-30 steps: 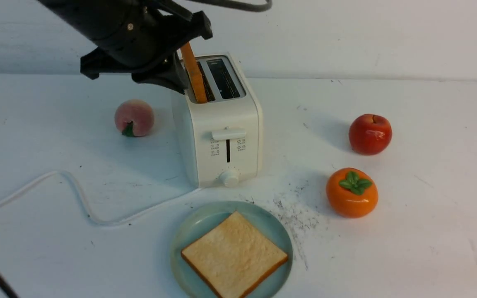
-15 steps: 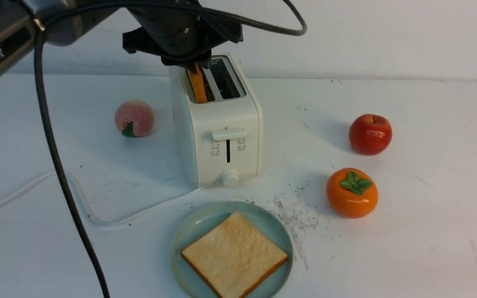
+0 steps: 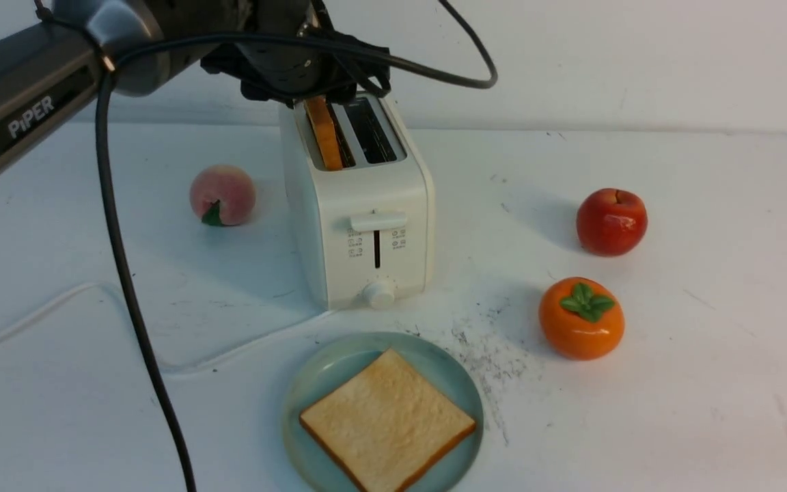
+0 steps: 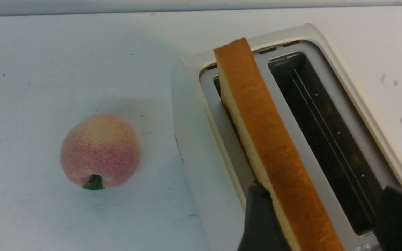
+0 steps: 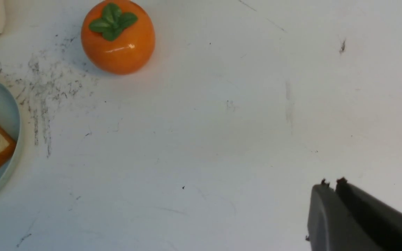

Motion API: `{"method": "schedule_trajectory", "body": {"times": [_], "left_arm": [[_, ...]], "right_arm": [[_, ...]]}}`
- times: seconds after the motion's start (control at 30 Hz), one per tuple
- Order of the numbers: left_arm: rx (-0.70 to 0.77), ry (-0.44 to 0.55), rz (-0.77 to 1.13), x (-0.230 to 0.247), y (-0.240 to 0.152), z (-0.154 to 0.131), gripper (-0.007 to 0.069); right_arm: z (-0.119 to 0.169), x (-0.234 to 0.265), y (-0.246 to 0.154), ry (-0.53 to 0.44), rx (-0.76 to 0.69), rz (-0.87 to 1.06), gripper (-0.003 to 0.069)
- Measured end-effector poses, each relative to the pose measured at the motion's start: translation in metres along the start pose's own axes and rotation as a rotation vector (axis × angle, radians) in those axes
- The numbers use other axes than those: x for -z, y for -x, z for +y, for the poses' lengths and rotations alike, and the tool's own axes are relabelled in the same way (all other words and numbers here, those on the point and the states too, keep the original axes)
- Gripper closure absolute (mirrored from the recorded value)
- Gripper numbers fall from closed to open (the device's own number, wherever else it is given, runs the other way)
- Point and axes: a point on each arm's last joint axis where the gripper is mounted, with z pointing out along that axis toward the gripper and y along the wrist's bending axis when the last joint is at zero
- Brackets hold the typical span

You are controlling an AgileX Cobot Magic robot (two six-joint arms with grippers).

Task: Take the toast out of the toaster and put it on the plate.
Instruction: Use the left arm to take out a slice of bread

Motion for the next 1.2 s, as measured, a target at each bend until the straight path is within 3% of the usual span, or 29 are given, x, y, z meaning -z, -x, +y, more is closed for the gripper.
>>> {"method": "schedule_trajectory", "body": {"times": [0.67, 0.93, 1.2], "left_arm": [[-0.085, 0.076, -0.053, -0.001, 0.005, 0.007, 0.0201], [-0.137, 0.110, -0.030, -0.031, -0.007, 0.005, 0.0201], [-0.165, 0.080, -0.078, -0.046, -0.008, 0.000, 0.0201]], "right_arm": [[0.000, 0.000, 0.000, 0.000, -0.001, -0.001, 0.0607], [0.000, 0.000, 0.000, 0.001, -0.001, -0.004, 0.0599], [0.000, 0.000, 0.001, 0.003, -0.002, -0.015, 0.0592]]}}
